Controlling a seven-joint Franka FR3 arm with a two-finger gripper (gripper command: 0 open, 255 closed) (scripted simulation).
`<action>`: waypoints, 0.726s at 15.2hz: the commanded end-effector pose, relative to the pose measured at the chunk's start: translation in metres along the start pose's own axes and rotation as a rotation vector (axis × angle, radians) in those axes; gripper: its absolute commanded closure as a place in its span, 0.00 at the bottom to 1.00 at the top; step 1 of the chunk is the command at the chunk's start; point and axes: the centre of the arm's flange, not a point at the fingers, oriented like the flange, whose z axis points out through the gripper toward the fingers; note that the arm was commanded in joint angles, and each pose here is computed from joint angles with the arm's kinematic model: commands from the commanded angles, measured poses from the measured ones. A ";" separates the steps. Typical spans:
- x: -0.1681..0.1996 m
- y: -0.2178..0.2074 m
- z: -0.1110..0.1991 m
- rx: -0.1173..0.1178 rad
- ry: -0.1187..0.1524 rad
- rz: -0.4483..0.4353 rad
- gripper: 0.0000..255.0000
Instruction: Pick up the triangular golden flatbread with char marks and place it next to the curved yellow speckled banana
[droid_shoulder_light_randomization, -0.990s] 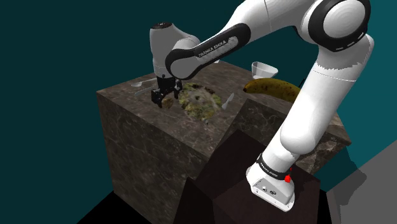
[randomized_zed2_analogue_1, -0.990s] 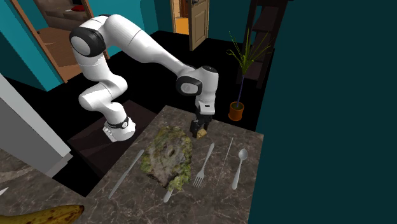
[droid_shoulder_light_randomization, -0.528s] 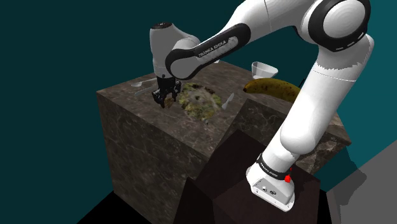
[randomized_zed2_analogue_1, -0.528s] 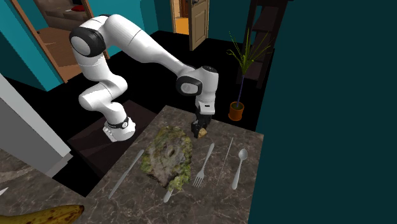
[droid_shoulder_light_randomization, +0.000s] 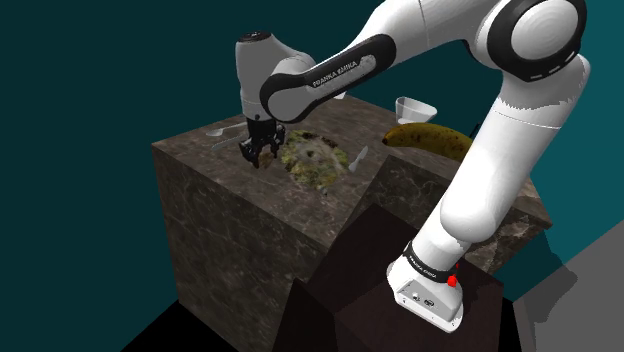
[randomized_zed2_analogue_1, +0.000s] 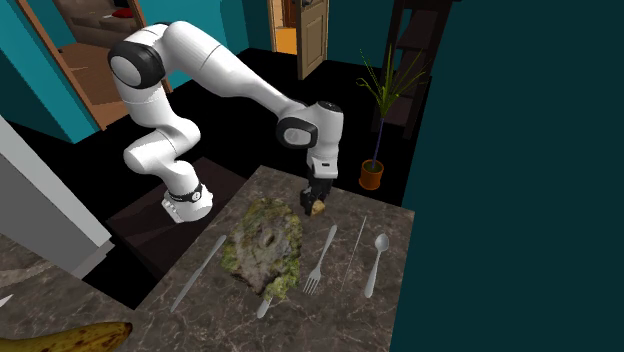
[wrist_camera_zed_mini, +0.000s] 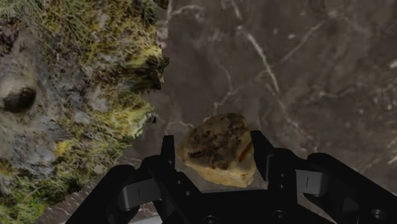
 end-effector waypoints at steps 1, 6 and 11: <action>0.001 0.002 -0.009 0.000 0.000 0.000 1.00; 0.002 0.009 -0.035 0.000 0.000 0.000 1.00; 0.003 0.015 -0.060 0.000 0.000 0.000 1.00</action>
